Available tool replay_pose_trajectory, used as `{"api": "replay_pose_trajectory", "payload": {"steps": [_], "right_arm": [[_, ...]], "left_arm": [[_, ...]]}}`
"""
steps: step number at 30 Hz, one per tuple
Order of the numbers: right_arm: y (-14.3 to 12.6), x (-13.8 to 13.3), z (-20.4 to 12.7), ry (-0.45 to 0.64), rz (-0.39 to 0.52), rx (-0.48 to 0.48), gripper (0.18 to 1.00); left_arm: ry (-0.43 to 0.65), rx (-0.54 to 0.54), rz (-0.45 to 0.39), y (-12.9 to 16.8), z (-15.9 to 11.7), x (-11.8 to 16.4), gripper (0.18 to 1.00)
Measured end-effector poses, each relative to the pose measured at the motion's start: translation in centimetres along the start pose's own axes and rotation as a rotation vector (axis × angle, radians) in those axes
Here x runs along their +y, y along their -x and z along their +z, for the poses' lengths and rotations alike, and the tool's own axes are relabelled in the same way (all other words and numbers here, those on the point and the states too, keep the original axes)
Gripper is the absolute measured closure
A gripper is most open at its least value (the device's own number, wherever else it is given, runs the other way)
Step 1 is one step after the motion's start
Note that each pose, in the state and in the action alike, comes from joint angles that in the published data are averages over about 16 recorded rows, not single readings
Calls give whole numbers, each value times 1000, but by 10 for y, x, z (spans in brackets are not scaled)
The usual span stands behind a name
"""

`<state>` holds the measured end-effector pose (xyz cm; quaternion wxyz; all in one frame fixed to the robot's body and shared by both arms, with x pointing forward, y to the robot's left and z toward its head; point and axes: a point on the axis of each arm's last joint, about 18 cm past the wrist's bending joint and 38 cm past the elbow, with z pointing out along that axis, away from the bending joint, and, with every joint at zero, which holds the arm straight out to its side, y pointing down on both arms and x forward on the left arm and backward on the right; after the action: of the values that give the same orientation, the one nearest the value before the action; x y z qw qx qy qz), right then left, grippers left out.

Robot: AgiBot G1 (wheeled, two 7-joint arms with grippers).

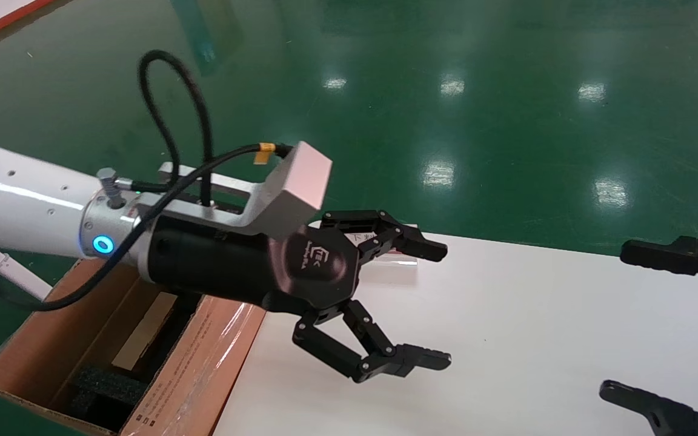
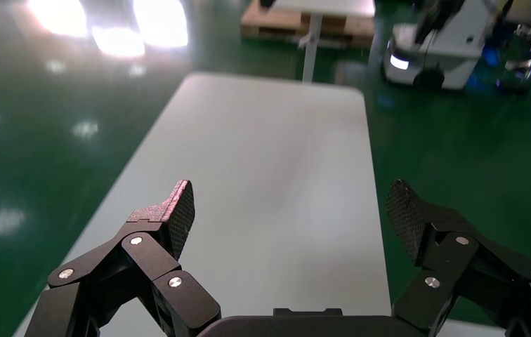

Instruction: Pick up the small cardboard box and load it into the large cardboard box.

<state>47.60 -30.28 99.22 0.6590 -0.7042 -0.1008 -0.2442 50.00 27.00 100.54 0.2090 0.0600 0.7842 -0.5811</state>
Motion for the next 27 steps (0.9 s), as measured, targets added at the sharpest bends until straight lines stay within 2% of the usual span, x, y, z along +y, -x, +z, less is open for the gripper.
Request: {"api": "replay_pose_trajectory", "payload": {"steps": [13, 27], "right_arm": [[0, 0, 0, 0, 0, 0, 178], [0, 0, 0, 0, 0, 1, 178]], "left_arm": [[-219, -45, 75, -22, -30, 12, 184], [-247, -57, 85, -26, -35, 14, 184]]}}
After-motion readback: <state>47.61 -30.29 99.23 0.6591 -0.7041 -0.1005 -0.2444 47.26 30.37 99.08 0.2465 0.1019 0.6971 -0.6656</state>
